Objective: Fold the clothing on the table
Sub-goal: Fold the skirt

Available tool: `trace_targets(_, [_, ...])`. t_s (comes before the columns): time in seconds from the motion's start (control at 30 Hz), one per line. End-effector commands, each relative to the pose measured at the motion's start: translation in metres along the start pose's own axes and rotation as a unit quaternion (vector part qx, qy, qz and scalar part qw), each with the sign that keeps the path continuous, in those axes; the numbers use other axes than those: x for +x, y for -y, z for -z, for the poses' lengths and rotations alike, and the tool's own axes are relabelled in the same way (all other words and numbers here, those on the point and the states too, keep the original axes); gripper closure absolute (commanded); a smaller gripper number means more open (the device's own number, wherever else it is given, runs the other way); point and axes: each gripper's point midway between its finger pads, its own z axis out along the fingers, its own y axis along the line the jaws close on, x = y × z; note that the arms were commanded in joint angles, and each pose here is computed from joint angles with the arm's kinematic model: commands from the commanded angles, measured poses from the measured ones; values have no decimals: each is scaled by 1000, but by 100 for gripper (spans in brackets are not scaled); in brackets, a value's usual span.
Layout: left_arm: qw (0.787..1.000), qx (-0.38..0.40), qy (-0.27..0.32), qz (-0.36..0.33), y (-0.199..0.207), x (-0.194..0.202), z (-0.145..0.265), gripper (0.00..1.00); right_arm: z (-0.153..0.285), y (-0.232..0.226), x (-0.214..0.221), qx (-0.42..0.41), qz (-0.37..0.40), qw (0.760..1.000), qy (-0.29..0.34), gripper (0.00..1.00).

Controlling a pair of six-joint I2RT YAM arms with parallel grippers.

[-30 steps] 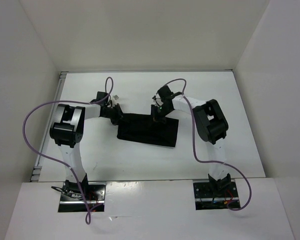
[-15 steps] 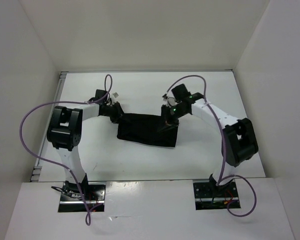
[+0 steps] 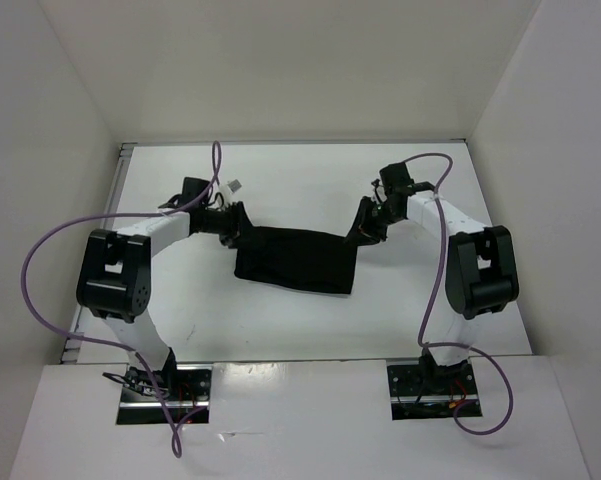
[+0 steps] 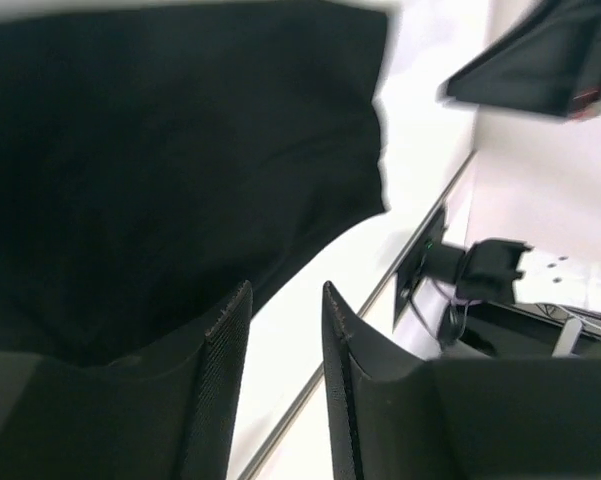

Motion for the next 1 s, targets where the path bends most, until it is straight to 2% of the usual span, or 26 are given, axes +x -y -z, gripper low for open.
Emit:
trace_targets(0.0, [998, -6, -51, 25, -26, 34, -9, 59, 3, 7, -13, 10, 2, 1000, 20, 67])
trace_targets(0.2, [989, -74, -104, 73, -59, 68, -6, 63, 2, 22, -12, 17, -11, 1000, 19, 67])
trace_targets(0.33, [980, -107, -136, 98, -65, 90, 5, 67, 2, 32, -7, 27, -21, 999, 16, 67])
trace_targets(0.7, [975, -134, -145, 98, -57, 102, 23, 68, 12, 30, -16, 30, -6, 999, 27, 66])
trace_targets(0.8, [978, -151, -115, 87, -55, 90, 30, 68, 12, 33, -14, 37, -3, 999, 24, 64])
trace_targets(0.83, [980, -155, -87, 85, -50, 74, 35, 65, 12, 33, -14, 37, -3, 999, 24, 64])
trace_targets(0.87, [983, -156, -67, 76, -47, 62, 35, 57, 10, 36, -10, 39, -5, 999, 19, 64])
trace_targets(0.97, [984, -164, 7, 67, -40, 17, 42, 51, 10, 34, -15, 35, -1, 999, 28, 64])
